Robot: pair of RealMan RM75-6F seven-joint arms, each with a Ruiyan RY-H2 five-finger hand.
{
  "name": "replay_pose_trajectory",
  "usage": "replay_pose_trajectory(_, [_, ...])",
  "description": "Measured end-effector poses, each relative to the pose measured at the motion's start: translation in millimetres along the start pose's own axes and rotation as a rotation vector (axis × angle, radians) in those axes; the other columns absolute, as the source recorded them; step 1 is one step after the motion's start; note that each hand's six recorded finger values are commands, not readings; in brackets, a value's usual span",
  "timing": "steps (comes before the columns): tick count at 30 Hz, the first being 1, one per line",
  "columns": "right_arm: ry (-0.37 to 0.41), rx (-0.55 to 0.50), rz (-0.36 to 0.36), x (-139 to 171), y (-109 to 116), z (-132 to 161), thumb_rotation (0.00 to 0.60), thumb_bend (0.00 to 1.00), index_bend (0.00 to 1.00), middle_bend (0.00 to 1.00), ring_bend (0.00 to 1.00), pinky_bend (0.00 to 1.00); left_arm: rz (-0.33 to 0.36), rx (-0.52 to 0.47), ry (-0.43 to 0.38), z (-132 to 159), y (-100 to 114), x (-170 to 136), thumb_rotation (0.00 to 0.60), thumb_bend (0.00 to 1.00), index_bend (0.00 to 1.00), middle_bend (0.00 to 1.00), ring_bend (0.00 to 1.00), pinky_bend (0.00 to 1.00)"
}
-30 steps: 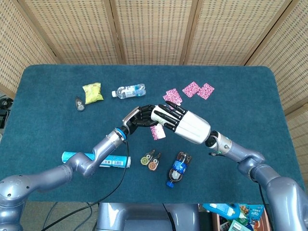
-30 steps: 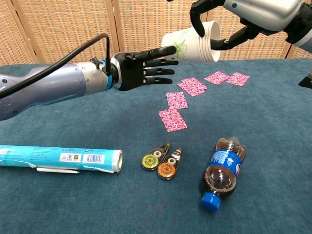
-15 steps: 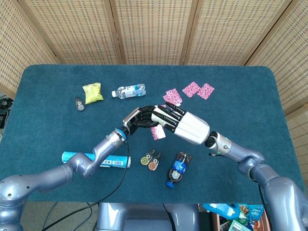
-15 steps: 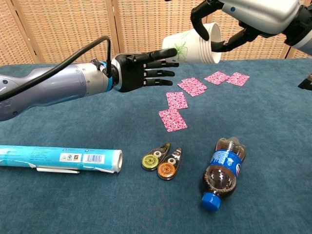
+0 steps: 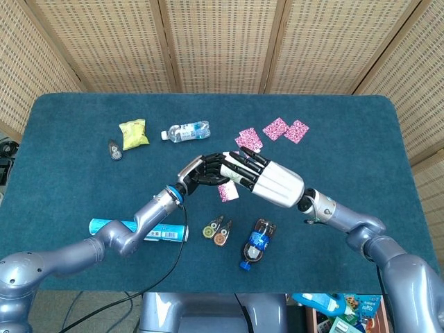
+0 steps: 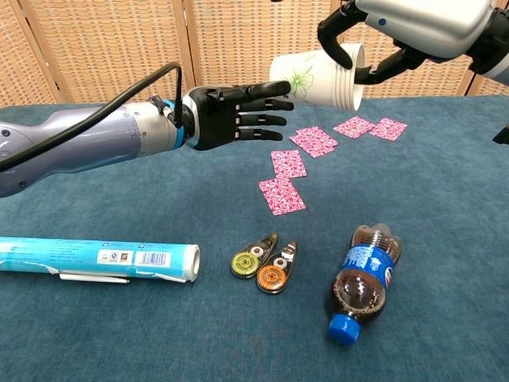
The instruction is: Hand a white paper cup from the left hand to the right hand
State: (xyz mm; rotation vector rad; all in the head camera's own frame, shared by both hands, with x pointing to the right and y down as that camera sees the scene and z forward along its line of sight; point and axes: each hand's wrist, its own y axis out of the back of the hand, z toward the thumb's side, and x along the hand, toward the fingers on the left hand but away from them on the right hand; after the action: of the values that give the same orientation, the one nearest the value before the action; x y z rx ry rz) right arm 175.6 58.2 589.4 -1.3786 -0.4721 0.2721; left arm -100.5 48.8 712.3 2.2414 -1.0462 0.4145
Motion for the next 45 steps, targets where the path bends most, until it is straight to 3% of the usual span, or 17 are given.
replay_pose_trajectory(12, [0.01, 0.041, 0.004, 30, 16, -12, 0.6, 0.73, 0.73, 0.22, 0.17, 0.28, 0.062, 0.011, -0.014, 7, 31, -9, 0.6, 0.19, 0.49, 0.49, 0.47, 0.45])
replay_pose_trajectory(21, [0.016, 0.106, 0.076, 74, 26, -28, 0.6, 0.73, 0.73, 0.23, 0.17, 0.28, 0.151, 0.095, -0.047, 27, 83, -30, 0.6, 0.19, 0.49, 0.49, 0.47, 0.45])
replay_pose_trajectory(27, [0.034, 0.15, 0.138, 88, 25, -36, 0.6, 0.73, 0.73, 0.23, 0.17, 0.28, 0.21, 0.251, -0.064, 42, 118, -51, 0.6, 0.19, 0.49, 0.49, 0.47, 0.45])
replay_pose_trajectory(34, [0.089, 0.203, 0.253, 96, 9, -40, 0.6, 0.73, 0.73, 0.22, 0.17, 0.28, 0.289, 0.519, -0.056, 55, 157, -87, 0.6, 0.19, 0.49, 0.49, 0.47, 0.45])
replay_pose_trajectory(40, [0.102, 0.235, 0.384, 105, -17, -40, 0.6, 0.73, 0.73, 0.22, 0.17, 0.28, 0.335, 0.717, 0.012, 47, 179, -113, 0.6, 0.19, 0.49, 0.49, 0.47, 0.45])
replay_pose_trajectory(43, [0.109, 0.239, 0.436, 111, -31, -35, 0.6, 0.73, 0.72, 0.21, 0.17, 0.28, 0.363, 0.769, 0.048, 36, 189, -125, 0.6, 0.19, 0.49, 0.48, 0.46, 0.45])
replay_pose_trajectory(45, [0.111, 0.239, 0.459, 114, -38, -32, 0.6, 0.67, 0.64, 0.19, 0.17, 0.28, 0.383, 0.767, 0.067, 27, 194, -131, 0.6, 0.19, 0.48, 0.41, 0.39, 0.42])
